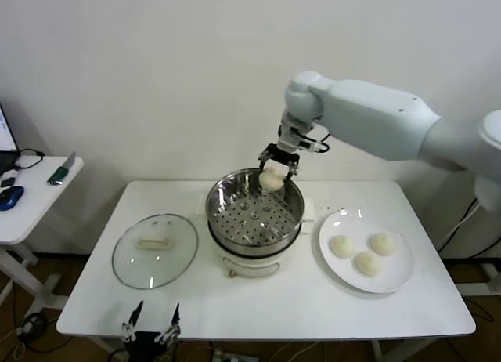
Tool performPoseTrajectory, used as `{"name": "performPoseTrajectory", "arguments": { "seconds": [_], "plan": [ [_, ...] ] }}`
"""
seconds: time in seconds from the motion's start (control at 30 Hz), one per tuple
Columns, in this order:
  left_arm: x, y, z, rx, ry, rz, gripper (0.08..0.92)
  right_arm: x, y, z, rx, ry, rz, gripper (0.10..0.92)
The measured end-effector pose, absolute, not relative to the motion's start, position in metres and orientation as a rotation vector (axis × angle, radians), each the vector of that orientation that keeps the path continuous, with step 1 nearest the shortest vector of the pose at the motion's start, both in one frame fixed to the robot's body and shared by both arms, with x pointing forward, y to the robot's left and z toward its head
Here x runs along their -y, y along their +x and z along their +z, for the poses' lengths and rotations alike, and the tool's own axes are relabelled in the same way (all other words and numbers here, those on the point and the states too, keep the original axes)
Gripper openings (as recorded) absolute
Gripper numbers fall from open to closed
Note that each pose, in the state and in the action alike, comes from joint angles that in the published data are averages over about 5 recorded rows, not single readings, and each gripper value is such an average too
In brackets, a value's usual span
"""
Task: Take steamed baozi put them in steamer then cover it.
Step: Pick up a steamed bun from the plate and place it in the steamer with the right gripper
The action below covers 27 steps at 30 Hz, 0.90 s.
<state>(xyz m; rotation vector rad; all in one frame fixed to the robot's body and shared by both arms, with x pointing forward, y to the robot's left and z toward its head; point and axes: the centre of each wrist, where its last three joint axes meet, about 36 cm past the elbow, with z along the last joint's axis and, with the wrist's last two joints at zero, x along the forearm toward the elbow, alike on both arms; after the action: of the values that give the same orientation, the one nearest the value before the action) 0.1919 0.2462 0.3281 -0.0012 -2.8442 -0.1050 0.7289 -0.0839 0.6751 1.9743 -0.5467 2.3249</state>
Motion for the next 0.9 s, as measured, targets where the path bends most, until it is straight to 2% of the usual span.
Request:
{"name": "performPoseTrajectory", "arguments": {
  "seconds": [0.27,0.77,0.9],
  "plan": [
    [-0.248,0.194,0.329,2.848,0.003,-0.109,0.823,0.070,0.750,0.638,0.533,1.998,2.343,0.696],
    [-0.248,0.197,0.327,2.849,-0.003,-0.107,0.823,0.065,0.767,0.601,0.529,2.018,2.304,0.701],
    [-0.248,0.197,0.326,2.849,-0.005,-0.106,0.823,0.066,0.769,0.599,0.532,2.026,2.302,0.738]
  ]
}}
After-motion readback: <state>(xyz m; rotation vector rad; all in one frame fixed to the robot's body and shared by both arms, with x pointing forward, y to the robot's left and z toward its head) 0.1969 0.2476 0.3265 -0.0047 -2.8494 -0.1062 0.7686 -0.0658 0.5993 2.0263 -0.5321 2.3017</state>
